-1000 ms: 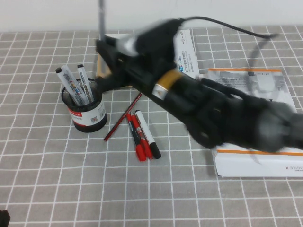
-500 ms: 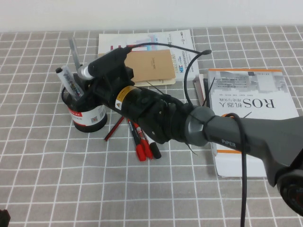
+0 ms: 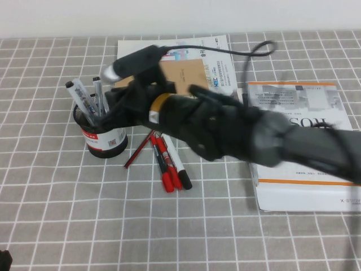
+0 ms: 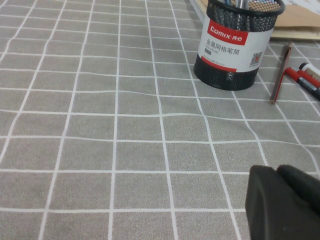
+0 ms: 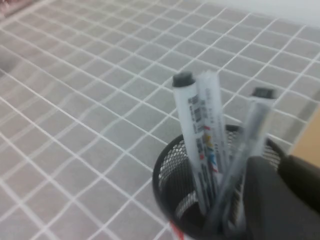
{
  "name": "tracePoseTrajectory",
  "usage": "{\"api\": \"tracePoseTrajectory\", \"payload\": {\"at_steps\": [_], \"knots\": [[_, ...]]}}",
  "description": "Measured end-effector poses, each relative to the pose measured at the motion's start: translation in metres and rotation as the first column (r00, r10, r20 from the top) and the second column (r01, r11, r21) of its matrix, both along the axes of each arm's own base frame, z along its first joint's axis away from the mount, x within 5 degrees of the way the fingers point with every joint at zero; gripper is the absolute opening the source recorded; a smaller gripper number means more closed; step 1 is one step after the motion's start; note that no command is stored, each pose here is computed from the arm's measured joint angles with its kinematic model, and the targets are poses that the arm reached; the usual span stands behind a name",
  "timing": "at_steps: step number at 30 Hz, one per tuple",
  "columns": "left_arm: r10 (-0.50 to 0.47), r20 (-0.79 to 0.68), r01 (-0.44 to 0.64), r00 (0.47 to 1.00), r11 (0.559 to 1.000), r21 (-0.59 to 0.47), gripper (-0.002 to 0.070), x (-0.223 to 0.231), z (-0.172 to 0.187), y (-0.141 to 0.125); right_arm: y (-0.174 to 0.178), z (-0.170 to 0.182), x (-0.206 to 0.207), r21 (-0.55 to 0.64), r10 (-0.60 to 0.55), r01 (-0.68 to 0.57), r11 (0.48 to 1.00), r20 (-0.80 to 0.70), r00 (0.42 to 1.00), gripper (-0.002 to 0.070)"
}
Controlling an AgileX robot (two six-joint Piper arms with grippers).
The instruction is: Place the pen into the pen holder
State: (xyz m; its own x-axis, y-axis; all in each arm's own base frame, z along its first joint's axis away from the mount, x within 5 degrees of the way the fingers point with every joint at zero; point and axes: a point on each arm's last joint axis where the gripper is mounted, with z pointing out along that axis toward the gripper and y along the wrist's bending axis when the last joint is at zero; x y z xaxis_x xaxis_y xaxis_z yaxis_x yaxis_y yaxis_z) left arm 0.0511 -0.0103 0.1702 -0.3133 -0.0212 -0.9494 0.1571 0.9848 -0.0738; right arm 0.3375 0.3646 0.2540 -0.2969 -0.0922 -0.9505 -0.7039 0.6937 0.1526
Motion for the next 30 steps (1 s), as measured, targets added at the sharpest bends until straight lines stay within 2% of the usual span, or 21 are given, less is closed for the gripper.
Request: {"api": "tracePoseTrajectory", "payload": {"at_steps": [3, 8, 14, 22, 30], "knots": [[0.0, 0.0, 0.0, 1.0, 1.0, 0.0, -0.0005, 0.0, 0.0, 0.0, -0.026, 0.017, -0.026, 0.056, 0.004, -0.004, 0.998, 0.012, 1.0, -0.0001], [0.0, 0.0, 0.0, 1.0, 1.0, 0.0, -0.0005, 0.0, 0.0, 0.0, -0.078, 0.023, -0.078, 0.111, 0.041, -0.05, 0.993, 0.087, 0.995, -0.0011], [0.0, 0.0, 0.0, 1.0, 1.0, 0.0, -0.0005, 0.0, 0.0, 0.0, -0.129, 0.033, -0.135, 0.04, 0.14, -0.151, 0.988, 0.202, 0.969, -0.0012], [0.0, 0.0, 0.0, 1.0, 1.0, 0.0, -0.0005, 0.0, 0.0, 0.0, -0.178, 0.001, -0.181, -0.043, 0.168, -0.164, 0.986, 0.148, 0.975, -0.0012], [0.0, 0.0, 0.0, 1.0, 1.0, 0.0, -0.0005, 0.0, 0.0, 0.0, -0.219, -0.007, -0.214, -0.035, 0.124, -0.119, 0.992, 0.167, 0.978, -0.0012]]}}
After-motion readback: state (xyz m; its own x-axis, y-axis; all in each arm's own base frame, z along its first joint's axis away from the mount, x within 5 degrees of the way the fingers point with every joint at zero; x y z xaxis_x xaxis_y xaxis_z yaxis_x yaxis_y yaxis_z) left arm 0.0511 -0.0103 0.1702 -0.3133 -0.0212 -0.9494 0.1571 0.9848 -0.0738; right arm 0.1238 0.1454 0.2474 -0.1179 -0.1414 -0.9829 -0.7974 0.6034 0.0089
